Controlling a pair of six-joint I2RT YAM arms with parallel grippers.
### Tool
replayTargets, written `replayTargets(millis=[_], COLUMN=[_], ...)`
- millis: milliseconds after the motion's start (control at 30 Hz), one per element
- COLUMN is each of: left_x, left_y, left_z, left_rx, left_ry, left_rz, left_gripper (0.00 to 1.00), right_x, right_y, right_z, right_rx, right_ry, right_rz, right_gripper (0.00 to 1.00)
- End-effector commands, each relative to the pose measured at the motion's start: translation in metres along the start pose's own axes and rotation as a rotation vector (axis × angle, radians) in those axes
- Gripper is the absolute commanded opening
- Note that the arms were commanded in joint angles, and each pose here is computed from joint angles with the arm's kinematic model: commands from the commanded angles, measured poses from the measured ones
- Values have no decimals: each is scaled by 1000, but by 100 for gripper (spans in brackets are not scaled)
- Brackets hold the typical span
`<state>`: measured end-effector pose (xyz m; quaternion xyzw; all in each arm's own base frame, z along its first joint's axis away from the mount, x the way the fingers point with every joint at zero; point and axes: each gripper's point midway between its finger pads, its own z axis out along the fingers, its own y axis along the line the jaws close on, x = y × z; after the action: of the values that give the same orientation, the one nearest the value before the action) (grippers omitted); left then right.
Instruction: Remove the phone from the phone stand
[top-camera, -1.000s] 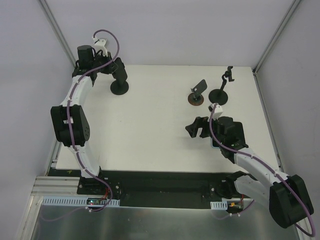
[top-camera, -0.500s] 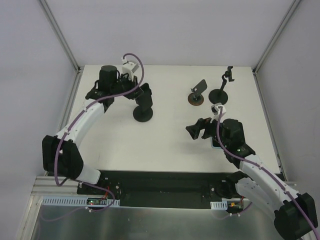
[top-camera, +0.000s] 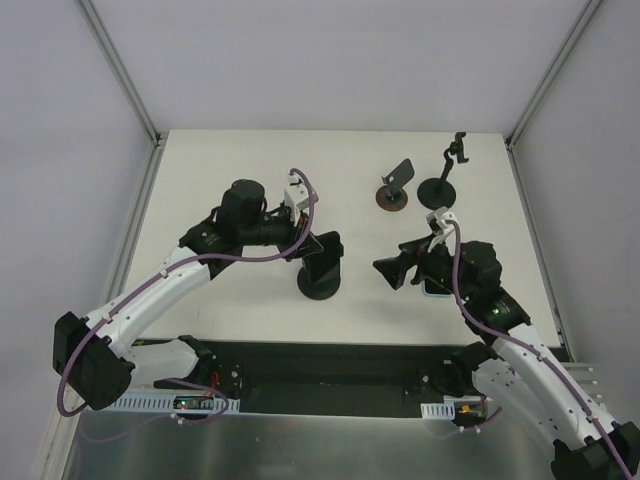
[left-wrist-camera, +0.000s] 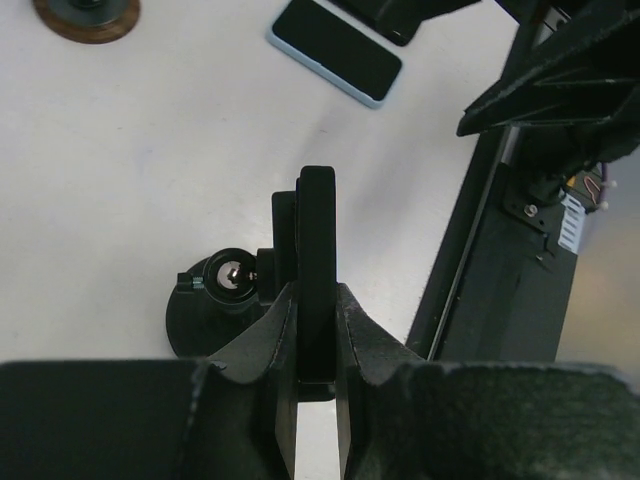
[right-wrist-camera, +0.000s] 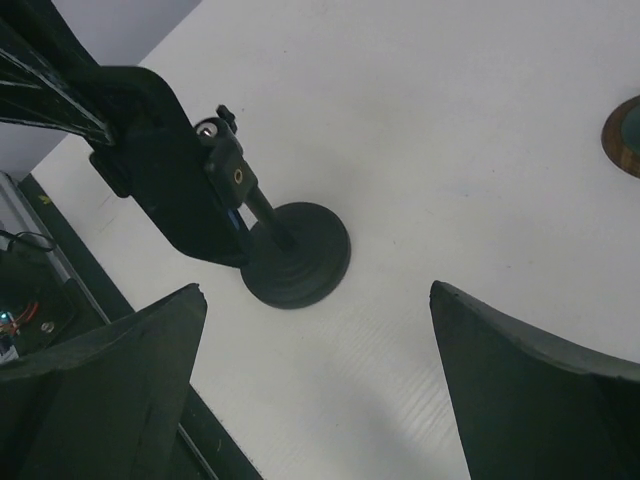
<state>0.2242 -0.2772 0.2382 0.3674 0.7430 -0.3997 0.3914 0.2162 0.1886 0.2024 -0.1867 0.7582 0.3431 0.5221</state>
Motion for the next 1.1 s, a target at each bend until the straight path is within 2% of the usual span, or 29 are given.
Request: replayTargets(millis=[0,100,300,333,400,433,567,667,733,867,1067], left_x=[-26,-21,-22,-24,-29,-28,-34,-35,-32,-14,27], left_y=[-44,-56,-65,-65,-63,-62,-57,-50,-45,-26,-22], left_z=[-7,-6,-12,-14,-19,-21,-32,-43,-50,-62,-79], left_rx=[177,234,260,252,215,204,124,37,-15,-158,-227], left_ry=[-97,-74,-68,-74,-94,-94,-128,-153,-165,-165,-149], left_rz=[136,152,177,183,192,187,179,154,149,43,-44], left_gripper=[0,0,28,36,45,55,73,83,85,88,91], right_x=[-25,-24,-31,-36,-38,-37,-52,-49,-53,-57,-52], right_y=[30,45,65,69,74,77,91,97,106,121,135], right_z=[-12,-14,-13,-14,-10,-10,-5,3,8,16,32], right_rx=[-129,-217,-327,-345,-370,-391,-453,-499,-537,-617,-704], right_ry=[-30,-4,46,45,66,76,98,150,184,240,351], right_rz=[-69,-94,-142,-152,-157,-166,-217,-252,-271,-351,-449], right_gripper=[96,96,96,96,96,96,98,98,99,99,97])
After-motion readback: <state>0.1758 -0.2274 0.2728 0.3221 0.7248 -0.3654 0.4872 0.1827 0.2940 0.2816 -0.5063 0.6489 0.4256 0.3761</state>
